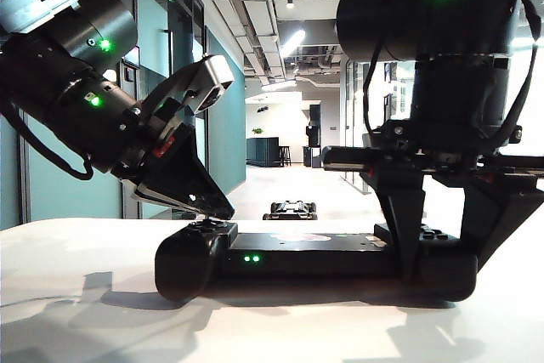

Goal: Push the left joystick on the remote control sitting on the white table forward to make the robot dog walk in a straight line until it approaches the door.

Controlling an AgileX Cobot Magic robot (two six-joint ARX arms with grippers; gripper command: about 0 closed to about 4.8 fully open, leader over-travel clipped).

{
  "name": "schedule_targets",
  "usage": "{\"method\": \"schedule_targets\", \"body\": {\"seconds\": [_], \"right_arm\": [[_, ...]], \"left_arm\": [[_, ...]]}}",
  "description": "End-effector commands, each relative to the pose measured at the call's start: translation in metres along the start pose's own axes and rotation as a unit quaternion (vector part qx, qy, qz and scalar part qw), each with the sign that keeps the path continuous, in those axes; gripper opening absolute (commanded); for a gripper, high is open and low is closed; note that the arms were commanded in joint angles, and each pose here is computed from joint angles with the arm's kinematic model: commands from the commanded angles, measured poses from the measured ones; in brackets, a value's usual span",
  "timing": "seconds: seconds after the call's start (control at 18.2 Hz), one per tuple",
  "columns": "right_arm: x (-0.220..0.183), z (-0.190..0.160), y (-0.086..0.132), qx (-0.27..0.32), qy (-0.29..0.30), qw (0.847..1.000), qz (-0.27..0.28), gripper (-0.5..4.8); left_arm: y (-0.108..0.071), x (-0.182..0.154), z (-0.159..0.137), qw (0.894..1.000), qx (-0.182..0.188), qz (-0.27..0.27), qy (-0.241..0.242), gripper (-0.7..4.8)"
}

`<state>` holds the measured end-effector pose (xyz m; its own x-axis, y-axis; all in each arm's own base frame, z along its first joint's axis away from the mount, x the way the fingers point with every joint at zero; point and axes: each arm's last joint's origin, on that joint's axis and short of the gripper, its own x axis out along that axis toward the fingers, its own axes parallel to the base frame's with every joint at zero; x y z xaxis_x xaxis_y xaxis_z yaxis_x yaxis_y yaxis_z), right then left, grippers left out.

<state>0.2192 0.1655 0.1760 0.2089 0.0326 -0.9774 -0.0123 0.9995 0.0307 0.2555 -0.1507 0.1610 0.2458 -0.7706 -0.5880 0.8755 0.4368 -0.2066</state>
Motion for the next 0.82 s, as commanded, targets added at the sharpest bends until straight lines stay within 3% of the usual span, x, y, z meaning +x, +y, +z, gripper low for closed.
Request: {"method": "schedule_targets", "body": {"seconds": [0.05,0.82], "right_arm": [[-0.0001,-0.0011,0.0000,-0.007,0.007,1.000,0.004,1.66],[-0.0001,-0.0011,-0.0001,-0.007,0.008,1.000,0.004,1.66]], "left_arm": [[0.0009,-0.0006,0.0030,1.000,0.009,0.007,-0.012,-0.05],[0.0012,-0.0006,0.0029,1.000,0.009,0.013,-0.010,-0.05]]}}
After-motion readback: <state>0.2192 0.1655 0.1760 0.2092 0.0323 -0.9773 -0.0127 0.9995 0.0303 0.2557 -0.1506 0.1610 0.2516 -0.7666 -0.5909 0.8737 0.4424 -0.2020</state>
